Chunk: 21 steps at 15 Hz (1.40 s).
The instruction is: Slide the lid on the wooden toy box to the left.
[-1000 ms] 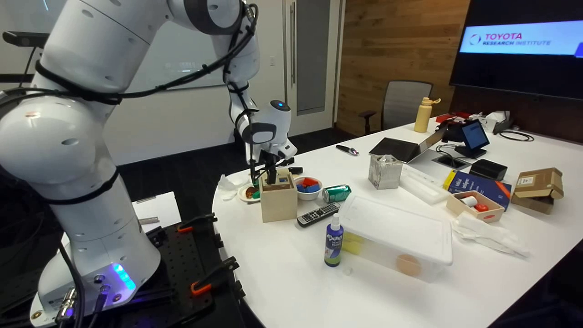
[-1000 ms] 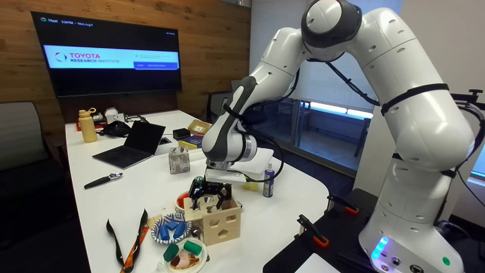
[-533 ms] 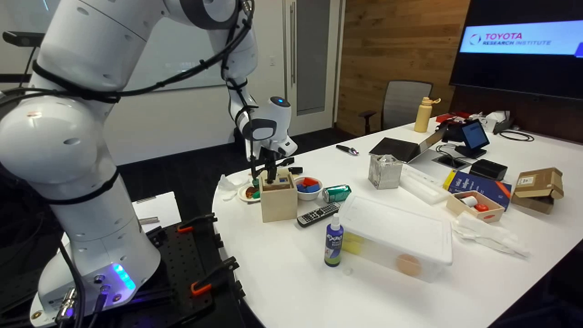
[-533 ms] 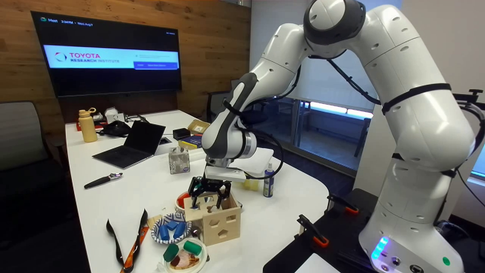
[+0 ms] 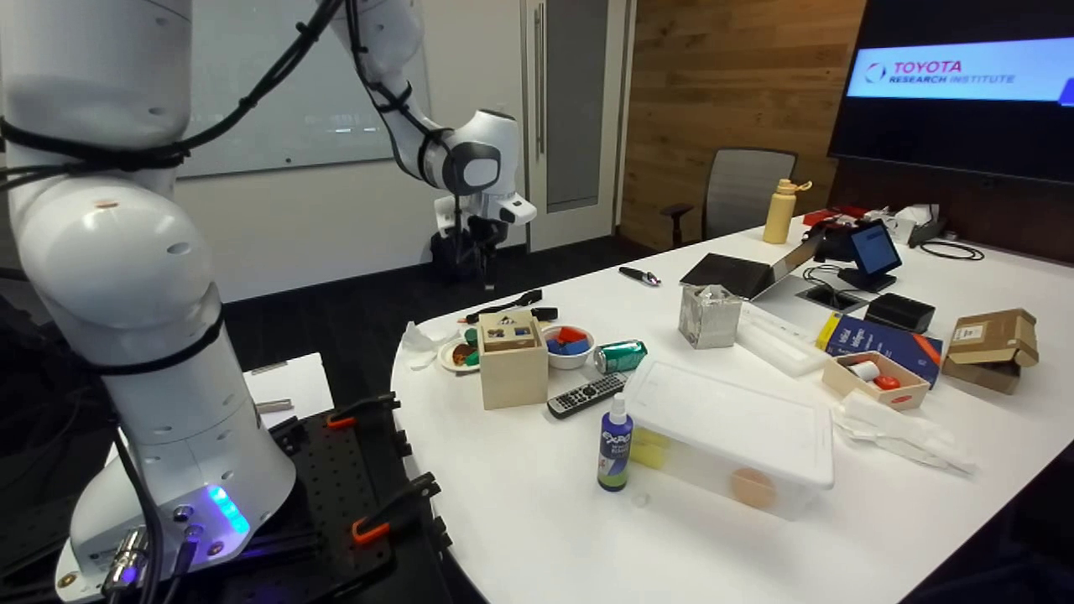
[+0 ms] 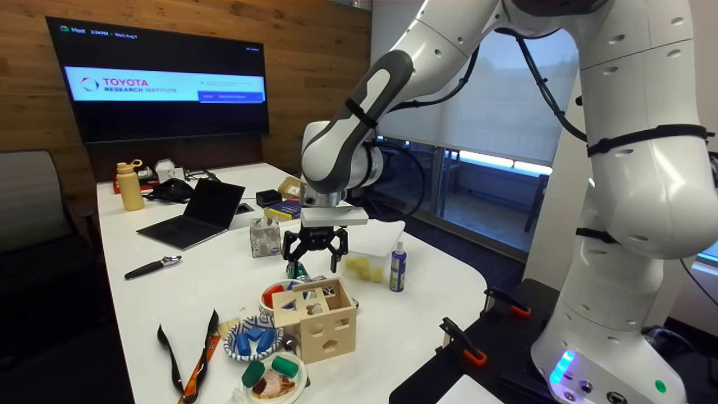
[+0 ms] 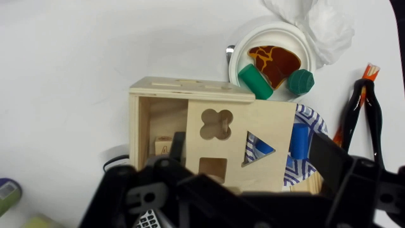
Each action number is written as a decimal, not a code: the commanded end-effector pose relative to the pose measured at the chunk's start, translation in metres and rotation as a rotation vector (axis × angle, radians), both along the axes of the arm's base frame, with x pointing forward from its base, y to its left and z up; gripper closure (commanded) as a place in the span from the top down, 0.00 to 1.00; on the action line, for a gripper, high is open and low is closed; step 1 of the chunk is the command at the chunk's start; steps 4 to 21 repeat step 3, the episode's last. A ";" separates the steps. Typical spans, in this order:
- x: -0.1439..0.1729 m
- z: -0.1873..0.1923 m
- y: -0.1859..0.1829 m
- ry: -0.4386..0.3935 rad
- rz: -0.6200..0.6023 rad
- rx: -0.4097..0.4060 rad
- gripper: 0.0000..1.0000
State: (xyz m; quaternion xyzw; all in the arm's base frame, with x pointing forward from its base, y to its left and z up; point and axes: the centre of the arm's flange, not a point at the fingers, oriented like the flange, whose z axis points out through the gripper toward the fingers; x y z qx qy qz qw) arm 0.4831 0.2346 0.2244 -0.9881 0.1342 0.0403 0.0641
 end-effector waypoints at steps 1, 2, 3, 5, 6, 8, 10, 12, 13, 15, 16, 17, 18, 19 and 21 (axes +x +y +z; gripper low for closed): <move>-0.011 0.038 0.002 0.045 0.034 -0.041 1.00; -0.012 0.041 0.002 0.060 0.050 -0.039 1.00; -0.013 0.044 0.001 0.071 0.055 -0.040 1.00; -0.013 0.044 0.001 0.071 0.055 -0.040 1.00; -0.013 0.044 0.001 0.071 0.055 -0.040 1.00; -0.013 0.044 0.001 0.071 0.055 -0.040 1.00; -0.013 0.044 0.001 0.071 0.055 -0.040 1.00; -0.013 0.044 0.001 0.071 0.055 -0.040 1.00; -0.013 0.044 0.001 0.071 0.055 -0.040 1.00; -0.013 0.044 0.001 0.071 0.055 -0.040 1.00; -0.013 0.044 0.001 0.071 0.055 -0.040 1.00; -0.013 0.044 0.001 0.071 0.055 -0.040 1.00; -0.013 0.044 0.001 0.071 0.055 -0.040 1.00; -0.013 0.044 0.001 0.071 0.055 -0.040 1.00; -0.013 0.044 0.001 0.071 0.055 -0.040 1.00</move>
